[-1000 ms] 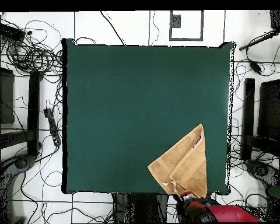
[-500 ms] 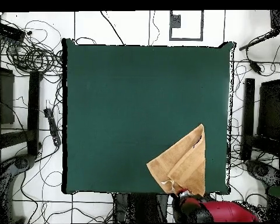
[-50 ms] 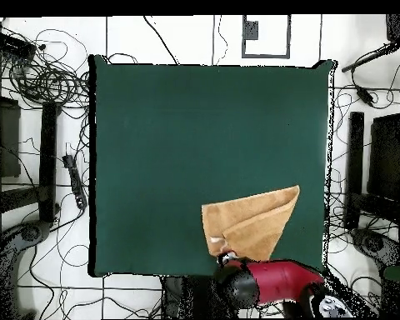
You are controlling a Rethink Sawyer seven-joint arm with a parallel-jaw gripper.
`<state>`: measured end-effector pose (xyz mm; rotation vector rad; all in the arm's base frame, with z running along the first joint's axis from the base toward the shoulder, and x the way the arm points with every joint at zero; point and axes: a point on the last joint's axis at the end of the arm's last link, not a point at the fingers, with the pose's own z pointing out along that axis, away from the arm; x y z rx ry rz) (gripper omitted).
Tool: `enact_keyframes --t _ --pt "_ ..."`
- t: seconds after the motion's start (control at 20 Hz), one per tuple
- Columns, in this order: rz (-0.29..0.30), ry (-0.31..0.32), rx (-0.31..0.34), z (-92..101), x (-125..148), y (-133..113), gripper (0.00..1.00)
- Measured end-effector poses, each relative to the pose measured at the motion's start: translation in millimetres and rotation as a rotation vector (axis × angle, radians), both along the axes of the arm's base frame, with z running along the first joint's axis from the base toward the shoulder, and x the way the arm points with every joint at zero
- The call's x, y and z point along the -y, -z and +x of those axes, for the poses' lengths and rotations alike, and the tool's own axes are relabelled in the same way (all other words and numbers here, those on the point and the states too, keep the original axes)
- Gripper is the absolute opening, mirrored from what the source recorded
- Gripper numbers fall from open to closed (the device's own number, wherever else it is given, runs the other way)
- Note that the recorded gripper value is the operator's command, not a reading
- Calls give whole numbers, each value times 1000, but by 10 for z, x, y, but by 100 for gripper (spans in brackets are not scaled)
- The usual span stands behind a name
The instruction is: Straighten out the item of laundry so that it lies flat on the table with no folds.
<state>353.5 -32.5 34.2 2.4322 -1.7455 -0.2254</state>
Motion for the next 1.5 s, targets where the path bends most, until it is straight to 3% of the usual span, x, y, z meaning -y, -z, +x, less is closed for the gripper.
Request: enact_keyframes --t 0.3,0.5,0.55,0.8,1.1,1.5 --pt "-5 179 -5 333 -726 50 0" --pt "-10 284 -4 512 -1059 106 0" --pt "-12 340 -2 604 -1193 130 0" --pt "-18 440 -3 731 -1387 169 0" --pt "-43 603 -11 848 -1631 216 0" --pt "-91 728 -6 890 -1832 339 0"
